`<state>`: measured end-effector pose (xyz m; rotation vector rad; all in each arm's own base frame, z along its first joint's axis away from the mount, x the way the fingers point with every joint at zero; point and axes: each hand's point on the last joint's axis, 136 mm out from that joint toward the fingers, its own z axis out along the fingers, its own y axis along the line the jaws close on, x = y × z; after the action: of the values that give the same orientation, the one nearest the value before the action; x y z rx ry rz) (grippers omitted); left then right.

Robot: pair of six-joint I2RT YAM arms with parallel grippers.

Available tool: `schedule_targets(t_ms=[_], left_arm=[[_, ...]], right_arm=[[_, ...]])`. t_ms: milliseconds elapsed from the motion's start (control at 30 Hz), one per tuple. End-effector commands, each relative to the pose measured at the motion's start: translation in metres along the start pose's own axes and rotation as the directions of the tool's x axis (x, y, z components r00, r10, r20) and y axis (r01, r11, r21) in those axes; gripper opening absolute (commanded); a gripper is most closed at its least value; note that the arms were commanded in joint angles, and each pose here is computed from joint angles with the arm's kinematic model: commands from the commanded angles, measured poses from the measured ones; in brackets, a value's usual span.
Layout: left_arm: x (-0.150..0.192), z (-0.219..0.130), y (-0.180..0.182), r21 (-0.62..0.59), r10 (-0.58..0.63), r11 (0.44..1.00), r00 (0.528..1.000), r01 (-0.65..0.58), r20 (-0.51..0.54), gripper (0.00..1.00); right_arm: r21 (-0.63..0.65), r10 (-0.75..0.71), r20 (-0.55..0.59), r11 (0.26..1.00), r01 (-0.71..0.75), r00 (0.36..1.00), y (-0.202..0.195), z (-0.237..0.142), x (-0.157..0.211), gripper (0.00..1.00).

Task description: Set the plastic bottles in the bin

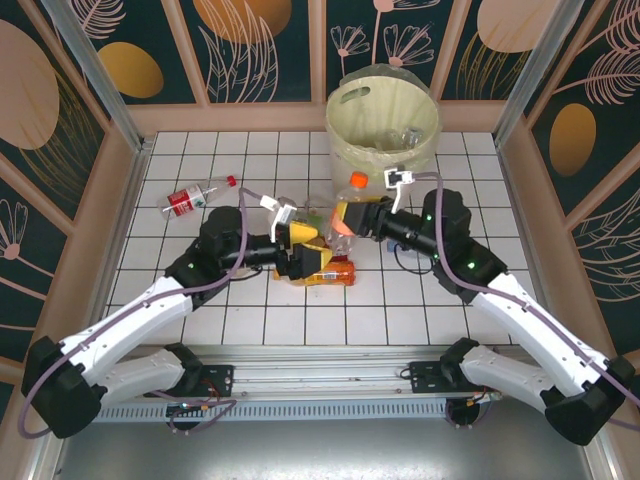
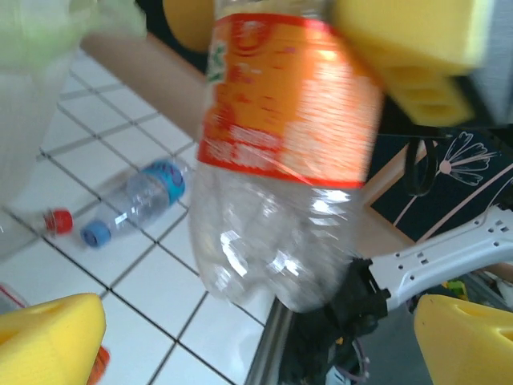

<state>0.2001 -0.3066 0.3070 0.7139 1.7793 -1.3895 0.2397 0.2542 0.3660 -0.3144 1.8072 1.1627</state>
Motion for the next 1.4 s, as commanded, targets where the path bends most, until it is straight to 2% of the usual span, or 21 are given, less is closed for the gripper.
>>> schedule_targets(t_ms=[0,133,333,433,567,800,933,1200,1367], left_arm=[[-0.034,-0.009,-0.021,0.001,0.143,0.99,0.986,-0.144,0.088,0.99],[-0.049,-0.014,-0.025,-0.025,0.177,0.984,0.973,-0.175,0.145,0.99],[-0.07,-0.03,-0.023,-0.12,0.248,0.967,0.934,-0.224,0.256,0.99],[-0.077,-0.035,-0.024,-0.148,0.275,0.959,0.921,-0.242,0.277,0.99],[-0.081,-0.037,-0.025,-0.163,0.292,0.953,0.911,-0.253,0.291,0.98],[-0.078,-0.037,-0.022,-0.156,0.269,0.96,0.915,-0.232,0.3,0.98],[-0.075,-0.041,-0.019,-0.178,0.279,0.956,0.912,-0.234,0.3,0.99],[-0.079,-0.048,-0.028,-0.16,0.253,0.964,0.913,-0.211,0.319,0.99],[-0.072,-0.047,-0.018,-0.198,0.242,0.962,0.926,-0.19,0.291,0.99]], right_arm=[[0.164,-0.143,0.095,0.978,0.126,0.985,-0.014,-0.017,-0.037,0.52],[0.288,-0.252,0.143,0.936,0.203,0.957,-0.024,-0.025,-0.068,0.53],[0.399,-0.362,0.191,0.878,0.265,0.912,-0.036,-0.025,-0.115,0.54],[0.439,-0.401,0.192,0.851,0.288,0.896,-0.041,-0.018,-0.132,0.54],[0.545,-0.45,0.176,0.785,0.294,0.876,-0.069,-0.011,-0.161,0.54],[0.597,-0.481,0.138,0.738,0.315,0.866,-0.101,0.018,-0.194,0.54],[0.641,-0.463,0.084,0.703,0.308,0.883,-0.129,0.032,-0.201,0.55],[0.696,-0.37,-0.026,0.66,0.282,0.929,-0.193,0.049,-0.182,0.57],[0.7,-0.324,-0.081,0.655,0.285,0.943,-0.213,0.054,-0.17,0.6]])
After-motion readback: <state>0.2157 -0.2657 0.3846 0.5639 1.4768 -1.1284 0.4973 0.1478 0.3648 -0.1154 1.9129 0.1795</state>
